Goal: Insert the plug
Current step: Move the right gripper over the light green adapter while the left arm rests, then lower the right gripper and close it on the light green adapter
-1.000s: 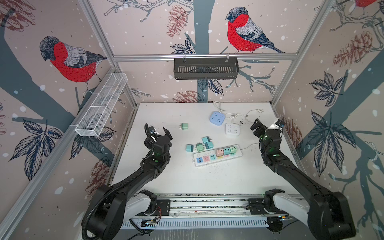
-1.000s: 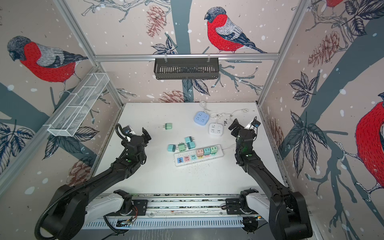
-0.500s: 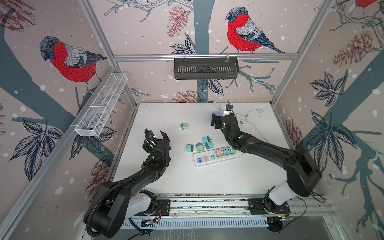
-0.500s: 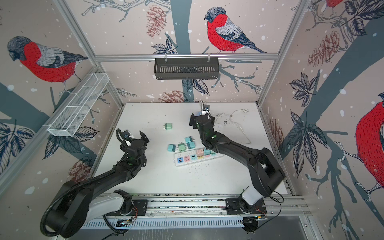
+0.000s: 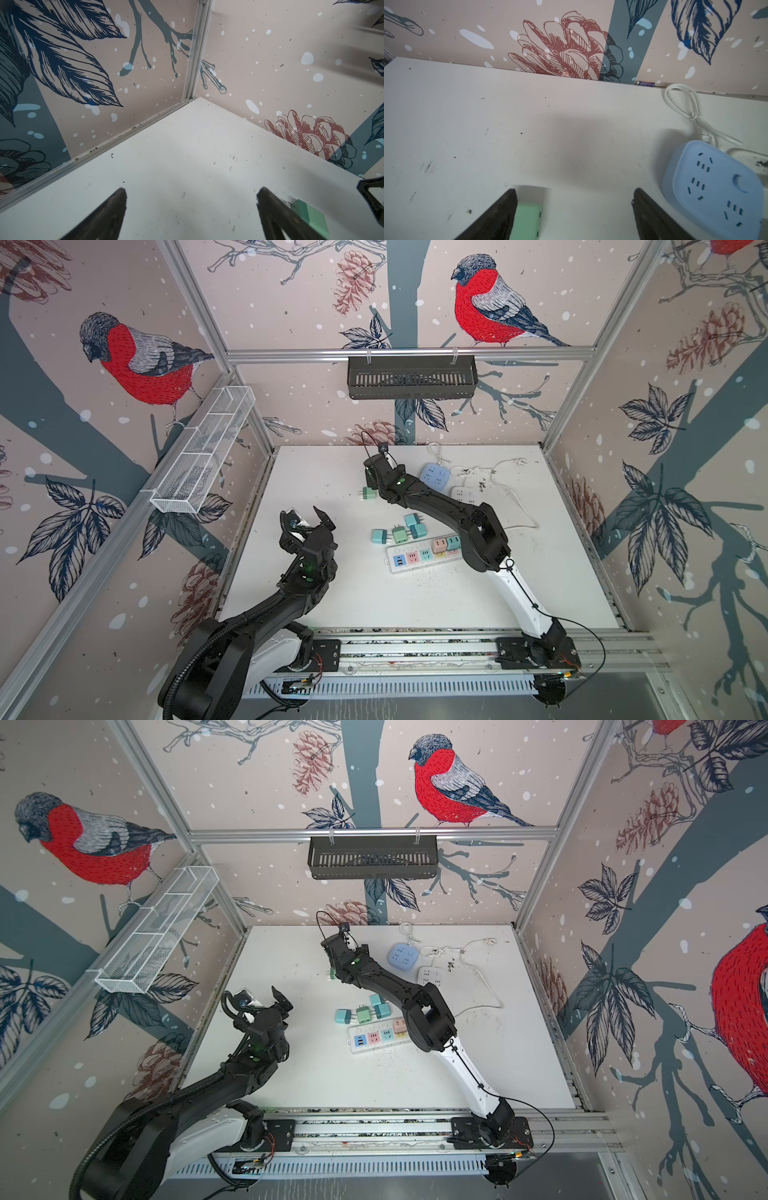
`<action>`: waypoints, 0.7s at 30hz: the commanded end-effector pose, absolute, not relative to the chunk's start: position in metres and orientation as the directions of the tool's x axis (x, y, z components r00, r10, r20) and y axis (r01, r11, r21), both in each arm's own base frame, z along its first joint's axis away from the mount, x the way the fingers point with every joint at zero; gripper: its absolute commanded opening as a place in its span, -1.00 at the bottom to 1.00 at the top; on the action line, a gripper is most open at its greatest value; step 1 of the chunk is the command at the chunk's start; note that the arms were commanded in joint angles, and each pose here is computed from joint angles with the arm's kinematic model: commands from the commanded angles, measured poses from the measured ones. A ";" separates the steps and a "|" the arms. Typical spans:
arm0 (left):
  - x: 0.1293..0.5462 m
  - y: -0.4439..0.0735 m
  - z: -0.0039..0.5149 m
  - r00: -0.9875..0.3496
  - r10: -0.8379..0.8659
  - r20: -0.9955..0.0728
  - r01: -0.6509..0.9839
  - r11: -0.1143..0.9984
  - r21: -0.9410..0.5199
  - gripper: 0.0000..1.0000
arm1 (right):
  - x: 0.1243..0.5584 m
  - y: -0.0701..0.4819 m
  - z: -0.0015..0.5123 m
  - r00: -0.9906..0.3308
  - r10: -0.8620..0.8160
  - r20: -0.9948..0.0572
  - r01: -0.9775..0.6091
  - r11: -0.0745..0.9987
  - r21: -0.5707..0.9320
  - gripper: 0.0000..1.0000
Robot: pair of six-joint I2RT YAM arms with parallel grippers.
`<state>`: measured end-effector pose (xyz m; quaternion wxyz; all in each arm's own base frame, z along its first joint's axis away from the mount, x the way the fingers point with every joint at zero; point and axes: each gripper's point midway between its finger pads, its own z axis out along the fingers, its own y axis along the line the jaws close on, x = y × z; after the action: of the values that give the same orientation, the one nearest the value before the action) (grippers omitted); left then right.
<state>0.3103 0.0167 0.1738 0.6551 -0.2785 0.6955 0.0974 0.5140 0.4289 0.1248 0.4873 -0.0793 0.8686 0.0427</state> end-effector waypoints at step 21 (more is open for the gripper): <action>0.309 0.020 0.185 0.091 -0.301 -0.949 -0.512 0.803 -0.304 0.95 | 0.520 0.474 0.062 -0.522 -0.113 -0.845 -0.321 0.944 0.072 0.88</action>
<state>0.3096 0.0170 0.1757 0.6593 -0.2836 0.6904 0.0909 0.5168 0.4655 0.0564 0.4597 -0.1261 0.8741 0.0927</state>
